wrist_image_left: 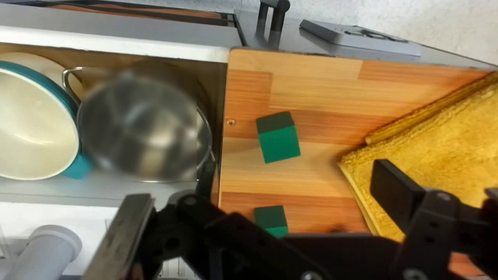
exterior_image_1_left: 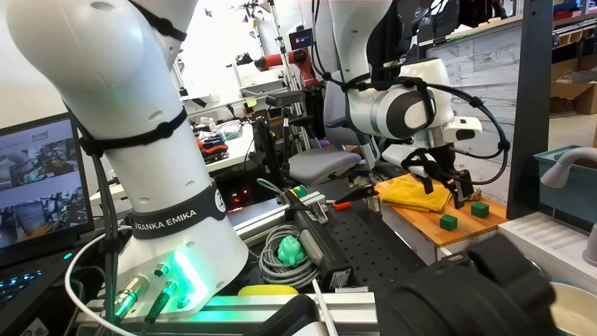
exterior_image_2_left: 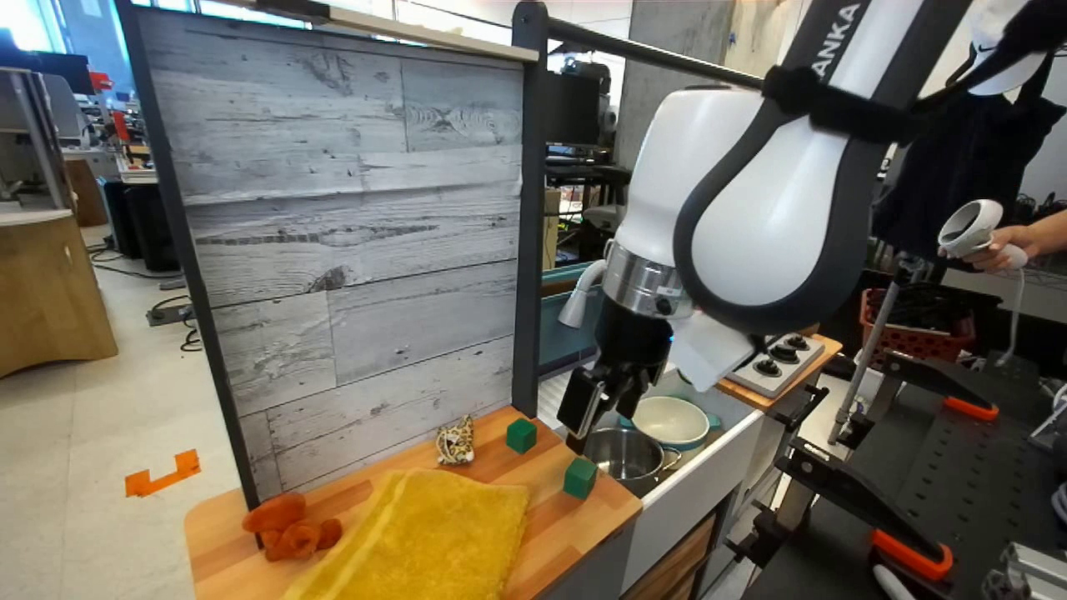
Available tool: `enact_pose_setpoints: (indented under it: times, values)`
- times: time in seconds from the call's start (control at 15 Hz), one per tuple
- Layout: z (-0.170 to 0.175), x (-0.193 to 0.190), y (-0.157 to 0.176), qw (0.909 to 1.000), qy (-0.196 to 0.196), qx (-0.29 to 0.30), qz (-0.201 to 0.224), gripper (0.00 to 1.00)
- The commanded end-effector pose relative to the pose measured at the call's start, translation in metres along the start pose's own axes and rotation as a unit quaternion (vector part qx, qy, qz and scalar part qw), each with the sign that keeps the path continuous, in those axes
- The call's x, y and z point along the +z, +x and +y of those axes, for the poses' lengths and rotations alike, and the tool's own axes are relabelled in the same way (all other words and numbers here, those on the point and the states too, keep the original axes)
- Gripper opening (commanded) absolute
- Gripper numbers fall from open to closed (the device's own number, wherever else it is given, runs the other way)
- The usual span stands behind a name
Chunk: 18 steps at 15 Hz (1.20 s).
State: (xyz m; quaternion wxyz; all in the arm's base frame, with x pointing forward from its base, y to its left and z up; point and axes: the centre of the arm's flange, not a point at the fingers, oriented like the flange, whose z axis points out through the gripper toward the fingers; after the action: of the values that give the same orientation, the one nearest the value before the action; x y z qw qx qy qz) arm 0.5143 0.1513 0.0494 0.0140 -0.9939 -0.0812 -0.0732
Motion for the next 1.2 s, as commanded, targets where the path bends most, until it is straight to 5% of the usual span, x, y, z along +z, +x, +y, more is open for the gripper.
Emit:
enact_pose_setpoints:
  times: [0.0,0.27,0.33,0.53,0.93,1.13]
  values:
    - [-0.016,0.055,0.022,0.9989,-0.042,0.018,-0.008,1.00]
    - [-0.023,0.096,0.018,0.9976,-0.062,0.019,-0.021,0.98]
    - [-0.023,0.102,0.017,0.9977,-0.062,0.017,-0.022,0.74]
    - [-0.016,0.104,0.019,0.9975,-0.067,0.016,-0.017,0.62]
    - [-0.003,0.083,0.017,0.9978,-0.063,0.016,-0.015,0.17]
    - [0.015,0.066,0.011,0.9980,-0.058,0.019,-0.013,0.16]
